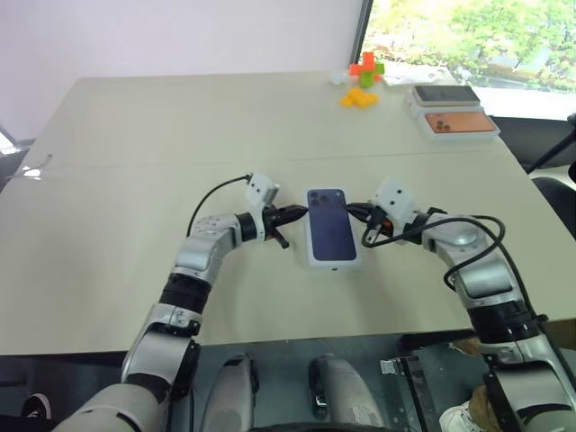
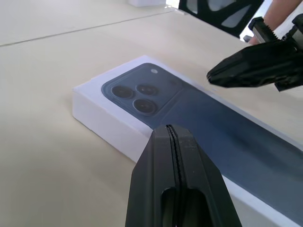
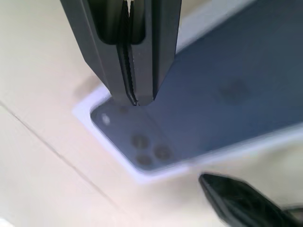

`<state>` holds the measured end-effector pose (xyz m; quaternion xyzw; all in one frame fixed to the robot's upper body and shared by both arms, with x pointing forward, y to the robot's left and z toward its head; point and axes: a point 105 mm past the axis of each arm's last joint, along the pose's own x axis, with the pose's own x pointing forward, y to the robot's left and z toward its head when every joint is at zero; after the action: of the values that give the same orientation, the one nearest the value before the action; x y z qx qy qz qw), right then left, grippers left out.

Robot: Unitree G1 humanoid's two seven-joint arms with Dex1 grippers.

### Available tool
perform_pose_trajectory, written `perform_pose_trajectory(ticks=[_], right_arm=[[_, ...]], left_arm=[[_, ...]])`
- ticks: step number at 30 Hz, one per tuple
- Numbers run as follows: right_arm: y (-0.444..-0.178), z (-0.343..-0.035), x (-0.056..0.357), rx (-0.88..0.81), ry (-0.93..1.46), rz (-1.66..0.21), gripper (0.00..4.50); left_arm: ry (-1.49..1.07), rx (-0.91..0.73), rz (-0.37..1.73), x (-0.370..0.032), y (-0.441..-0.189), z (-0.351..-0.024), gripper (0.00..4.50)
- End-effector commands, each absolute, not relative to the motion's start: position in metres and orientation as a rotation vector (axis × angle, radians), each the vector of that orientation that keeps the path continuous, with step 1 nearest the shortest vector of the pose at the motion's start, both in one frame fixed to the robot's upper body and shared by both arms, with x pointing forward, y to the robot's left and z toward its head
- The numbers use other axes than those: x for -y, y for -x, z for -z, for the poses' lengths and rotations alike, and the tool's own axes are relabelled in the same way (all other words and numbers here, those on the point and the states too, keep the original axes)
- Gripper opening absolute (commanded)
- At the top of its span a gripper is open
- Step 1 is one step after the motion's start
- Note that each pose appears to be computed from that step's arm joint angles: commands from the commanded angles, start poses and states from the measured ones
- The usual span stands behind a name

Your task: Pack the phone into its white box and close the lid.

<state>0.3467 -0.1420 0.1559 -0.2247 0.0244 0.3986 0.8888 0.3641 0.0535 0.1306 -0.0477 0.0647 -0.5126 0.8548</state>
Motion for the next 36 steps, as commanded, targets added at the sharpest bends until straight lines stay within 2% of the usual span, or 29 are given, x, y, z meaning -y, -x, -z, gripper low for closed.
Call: perform_pose_trajectory(ticks=[1,2,4,9,11,16,23,28,36], right_arm=[[-0.322,-0.187,0.136,0.020,0.358,-0.951,0.00],[-0.317,-0.186,0.137,0.011,0.364,-0.972,0.26],[-0.310,-0.185,0.141,0.012,0.387,-0.991,0.88],[-0.301,-0.181,0.161,0.006,0.441,-0.972,3.37],[-0.298,-0.179,0.167,0.004,0.449,-0.970,4.41],[-0.294,-0.175,0.189,-0.009,0.476,-0.919,4.47],[-0.284,-0.174,0.217,-0.050,0.487,-0.887,4.47],[-0.284,-0.172,0.231,-0.065,0.482,-0.845,4.47],[-0.286,-0.170,0.231,-0.068,0.501,-0.852,4.47]], left_arm=[[0.141,-0.040,1.148,-0.076,-0.350,-0.170,0.55],[0.120,-0.040,1.149,-0.084,-0.347,-0.173,0.88],[0.076,-0.025,1.146,-0.101,-0.342,-0.176,1.84],[-0.002,-0.043,1.098,-0.148,-0.328,-0.168,4.33],[-0.011,-0.060,1.060,-0.163,-0.326,-0.162,4.50],[-0.062,-0.099,0.961,-0.202,-0.321,-0.147,4.50],[-0.127,-0.130,0.863,-0.239,-0.317,-0.152,4.50],[-0.131,-0.117,0.820,-0.247,-0.318,-0.162,4.50],[-0.146,-0.116,0.810,-0.248,-0.312,-0.162,4.50]])
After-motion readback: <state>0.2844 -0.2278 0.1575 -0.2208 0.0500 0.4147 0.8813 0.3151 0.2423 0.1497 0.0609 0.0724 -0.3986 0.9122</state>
